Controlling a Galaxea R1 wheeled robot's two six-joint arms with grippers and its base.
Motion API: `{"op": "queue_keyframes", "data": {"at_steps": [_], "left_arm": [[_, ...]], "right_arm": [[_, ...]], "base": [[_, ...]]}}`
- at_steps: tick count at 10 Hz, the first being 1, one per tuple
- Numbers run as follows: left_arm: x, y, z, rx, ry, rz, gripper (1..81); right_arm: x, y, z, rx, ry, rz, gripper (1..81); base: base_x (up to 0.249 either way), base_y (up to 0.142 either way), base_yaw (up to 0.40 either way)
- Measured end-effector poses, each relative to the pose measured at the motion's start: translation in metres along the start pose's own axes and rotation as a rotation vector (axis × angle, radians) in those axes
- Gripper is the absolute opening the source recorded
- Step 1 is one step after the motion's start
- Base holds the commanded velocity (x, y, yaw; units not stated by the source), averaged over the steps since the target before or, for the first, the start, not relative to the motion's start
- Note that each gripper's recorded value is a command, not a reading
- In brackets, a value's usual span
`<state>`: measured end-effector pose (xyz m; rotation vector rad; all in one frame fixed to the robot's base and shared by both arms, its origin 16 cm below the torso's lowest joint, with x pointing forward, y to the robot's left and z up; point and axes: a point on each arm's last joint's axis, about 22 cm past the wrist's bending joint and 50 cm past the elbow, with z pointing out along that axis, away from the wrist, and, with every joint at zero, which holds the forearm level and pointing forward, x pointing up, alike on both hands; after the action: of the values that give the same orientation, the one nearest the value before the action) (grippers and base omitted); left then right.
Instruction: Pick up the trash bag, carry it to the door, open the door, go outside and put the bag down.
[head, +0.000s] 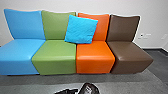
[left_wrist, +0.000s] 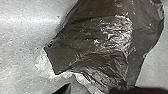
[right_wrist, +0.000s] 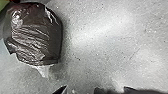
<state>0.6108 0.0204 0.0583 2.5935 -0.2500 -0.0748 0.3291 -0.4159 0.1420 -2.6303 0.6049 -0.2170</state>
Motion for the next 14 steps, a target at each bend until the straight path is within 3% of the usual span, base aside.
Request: {"op": "queue_keyframes", "data": {"at_steps": [3, 5, 9, 11, 12, 14], "left_arm": [[-0.011, -0.023, 0.050, -0.013, -0.031, -0.019, 81.1], [-0.016, -0.031, 0.066, -0.015, -0.047, -0.025, 81.1], [0.016, -0.032, 0.056, -0.008, 0.003, -0.011, 81.1], [0.033, -0.032, 0.055, -0.001, 0.059, -0.009, 81.1], [0.031, -0.028, 0.062, -0.010, 0.052, -0.010, 81.1], [0.014, -0.029, 0.093, -0.032, 0.007, -0.032, 81.1]], "right_arm": [[-0.019, 0.029, 0.033, -0.029, -0.045, 0.022, 81.1], [-0.027, 0.035, 0.046, -0.032, -0.064, 0.029, 81.1], [-0.024, 0.035, 0.050, -0.031, -0.058, 0.027, 81.1], [-0.025, 0.036, 0.050, -0.033, -0.060, 0.028, 81.1], [-0.028, 0.039, 0.051, -0.038, -0.068, 0.033, 81.1], [-0.043, 0.049, 0.057, -0.064, -0.117, 0.056, 81.1]], "base": [[0.000, 0.000, 0.000], [0.000, 0.000, 0.000], [0.000, 0.000, 0.000], [0.000, 0.000, 0.000], [0.000, 0.000, 0.000], [0.000, 0.000, 0.000]]}}
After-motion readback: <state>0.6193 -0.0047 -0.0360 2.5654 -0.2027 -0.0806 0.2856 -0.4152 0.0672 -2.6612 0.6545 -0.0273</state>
